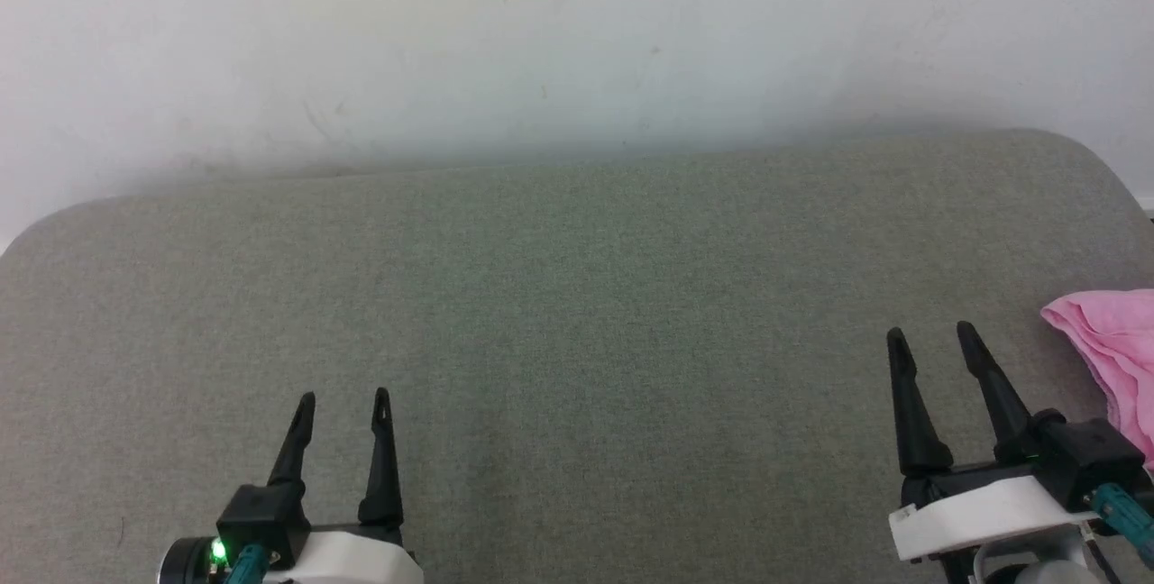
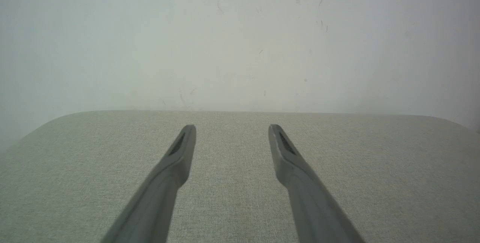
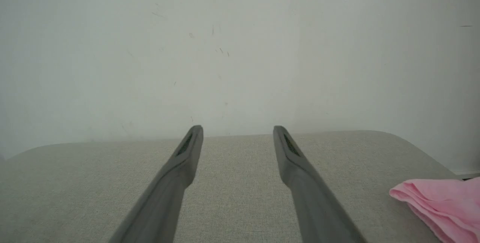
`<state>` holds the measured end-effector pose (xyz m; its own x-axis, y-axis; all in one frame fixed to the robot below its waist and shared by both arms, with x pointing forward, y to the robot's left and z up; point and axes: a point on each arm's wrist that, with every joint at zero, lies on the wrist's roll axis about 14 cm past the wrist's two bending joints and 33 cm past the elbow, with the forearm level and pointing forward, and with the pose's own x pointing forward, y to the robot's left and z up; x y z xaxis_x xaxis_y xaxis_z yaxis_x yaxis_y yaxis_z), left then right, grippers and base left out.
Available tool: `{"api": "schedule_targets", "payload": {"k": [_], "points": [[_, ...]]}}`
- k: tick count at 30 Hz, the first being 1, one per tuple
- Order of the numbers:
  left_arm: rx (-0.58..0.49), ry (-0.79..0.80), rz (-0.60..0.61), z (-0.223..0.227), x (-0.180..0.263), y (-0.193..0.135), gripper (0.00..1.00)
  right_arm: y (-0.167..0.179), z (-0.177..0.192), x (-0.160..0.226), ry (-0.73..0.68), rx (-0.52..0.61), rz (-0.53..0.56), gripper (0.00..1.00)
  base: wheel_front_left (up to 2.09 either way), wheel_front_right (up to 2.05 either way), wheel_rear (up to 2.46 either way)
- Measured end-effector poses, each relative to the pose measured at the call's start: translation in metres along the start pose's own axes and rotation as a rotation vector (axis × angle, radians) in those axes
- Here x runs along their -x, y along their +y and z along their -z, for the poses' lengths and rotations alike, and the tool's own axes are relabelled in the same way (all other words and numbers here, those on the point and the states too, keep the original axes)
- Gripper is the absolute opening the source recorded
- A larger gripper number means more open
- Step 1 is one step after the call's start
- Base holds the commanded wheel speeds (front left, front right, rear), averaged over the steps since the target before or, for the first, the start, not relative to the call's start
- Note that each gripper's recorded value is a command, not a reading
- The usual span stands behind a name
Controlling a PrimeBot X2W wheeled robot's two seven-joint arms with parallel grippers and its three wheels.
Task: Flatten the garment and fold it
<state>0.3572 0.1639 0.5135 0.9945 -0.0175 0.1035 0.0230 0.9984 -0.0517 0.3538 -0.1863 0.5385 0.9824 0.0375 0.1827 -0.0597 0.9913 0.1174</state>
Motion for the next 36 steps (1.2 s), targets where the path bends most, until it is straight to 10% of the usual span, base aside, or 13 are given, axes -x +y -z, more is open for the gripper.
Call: {"api": "schedule_targets", "payload": {"k": [20, 21, 36], "points": [[0.012, 0.009, -0.011, 0.0027, 0.0008, 0.0014, 1.0, 0.0065, 0.0049, -0.0016, 0.01, -0.01, -0.016, 1.0, 0.0, 0.0, 0.0], [0.013, 0.004, -0.012, 0.0012, 0.0005, 0.0014, 0.0, 0.0068, 0.0052, -0.0019, 0.011, -0.01, -0.017, 0.0, 0.0, 0.0, 0.0], [0.008, 0.024, -0.014, 0.0036, 0.0007, 0.0026, 0.0, 0.0081, 0.0082, -0.0024, 0.032, -0.001, -0.023, 0.0, 0.0, 0.0, 0.0]]}}
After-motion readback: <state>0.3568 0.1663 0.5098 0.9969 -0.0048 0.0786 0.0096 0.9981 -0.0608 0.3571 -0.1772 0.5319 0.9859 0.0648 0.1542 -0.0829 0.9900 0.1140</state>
